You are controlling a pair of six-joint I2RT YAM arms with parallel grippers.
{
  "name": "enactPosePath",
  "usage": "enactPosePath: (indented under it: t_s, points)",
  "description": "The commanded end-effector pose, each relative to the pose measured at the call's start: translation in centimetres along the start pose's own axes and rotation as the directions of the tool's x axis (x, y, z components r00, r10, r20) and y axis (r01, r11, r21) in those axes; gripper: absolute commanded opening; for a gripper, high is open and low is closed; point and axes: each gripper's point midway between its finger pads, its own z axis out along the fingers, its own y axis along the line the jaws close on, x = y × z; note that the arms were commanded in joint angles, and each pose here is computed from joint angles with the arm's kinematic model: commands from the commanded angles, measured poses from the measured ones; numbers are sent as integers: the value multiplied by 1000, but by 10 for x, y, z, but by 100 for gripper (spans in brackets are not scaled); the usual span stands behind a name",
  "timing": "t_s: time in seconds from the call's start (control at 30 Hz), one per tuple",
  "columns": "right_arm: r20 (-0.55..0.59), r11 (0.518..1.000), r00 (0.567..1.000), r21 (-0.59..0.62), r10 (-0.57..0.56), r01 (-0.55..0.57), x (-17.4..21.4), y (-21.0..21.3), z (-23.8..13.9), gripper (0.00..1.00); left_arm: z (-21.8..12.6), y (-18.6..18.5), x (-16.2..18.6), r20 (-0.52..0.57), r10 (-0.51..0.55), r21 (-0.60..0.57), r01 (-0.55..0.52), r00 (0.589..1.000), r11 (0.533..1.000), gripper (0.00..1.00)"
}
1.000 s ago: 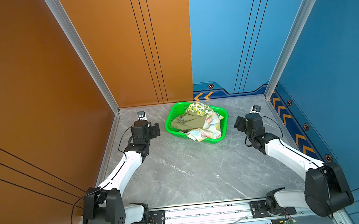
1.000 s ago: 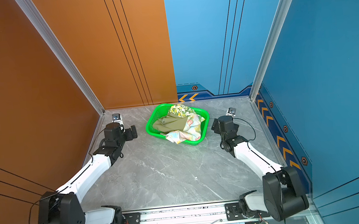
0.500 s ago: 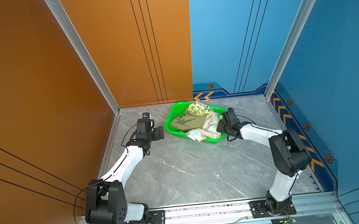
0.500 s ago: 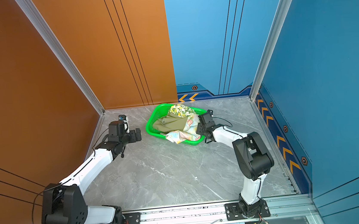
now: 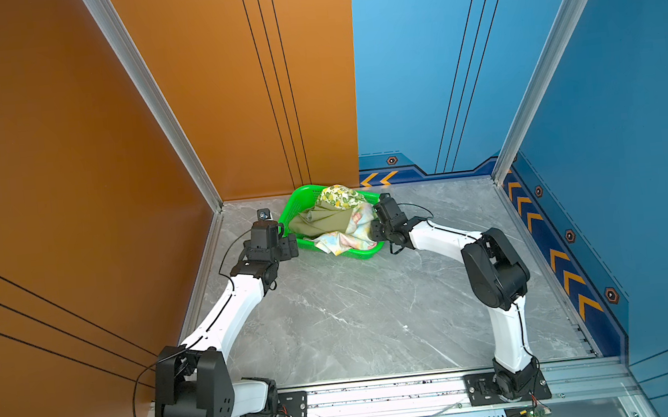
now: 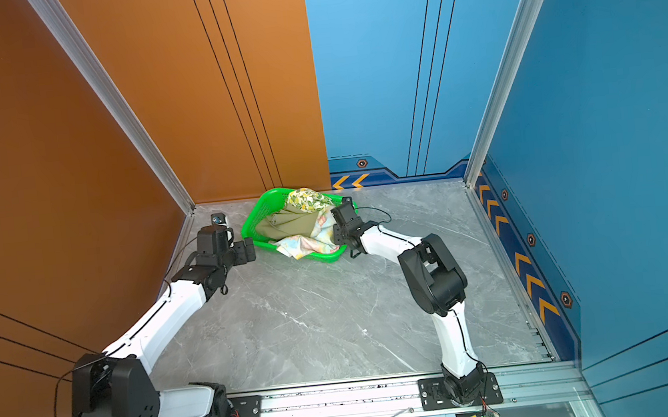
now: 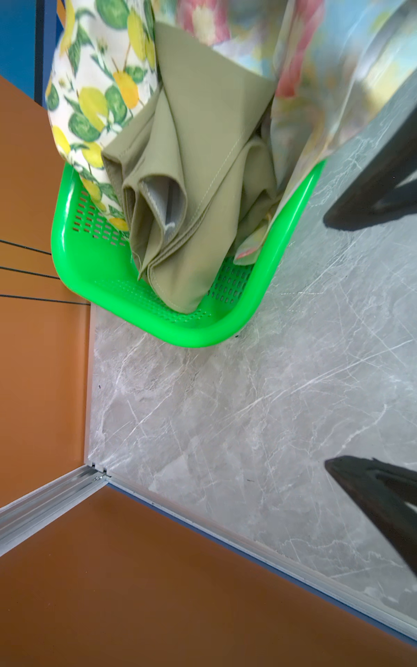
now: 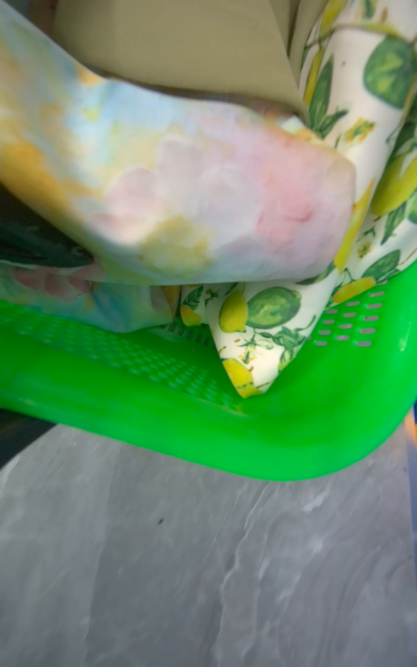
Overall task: Fold and stack the skirts
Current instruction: 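Reach both grippers toward the green basket of clothes, then grasp the olive-green skirt in the basket with the left gripper while the right draws back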
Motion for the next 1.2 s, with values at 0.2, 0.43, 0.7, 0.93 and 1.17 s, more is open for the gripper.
enactPosePath:
  t_s: [0.2, 0.43, 0.7, 0.93, 1.17]
  points:
    - [170, 954, 984, -284, -51, 98, -48, 134, 22, 68, -3, 13, -3, 17, -15, -46, 16, 1000, 999, 98]
    - [287, 850, 945, -526, 157, 19, -98, 185, 18, 81, 0, 9, -1, 22, -20, -25, 20, 1000, 999, 98]
    - [360, 838, 893, -545, 269, -32, -139, 136, -26, 85, -1, -2, -8, 17, -57, 58, 56, 998, 997, 98]
    - [380, 939, 890, -318, 251, -129, -118, 47, -85, 85, -10, -48, 4, -61, 45, 171, -35, 997, 985, 98]
    - [326, 974, 925, -177, 195, -143, -57, -28, -149, 84, 5, -90, 13, -200, 168, 163, -136, 965, 977, 91]
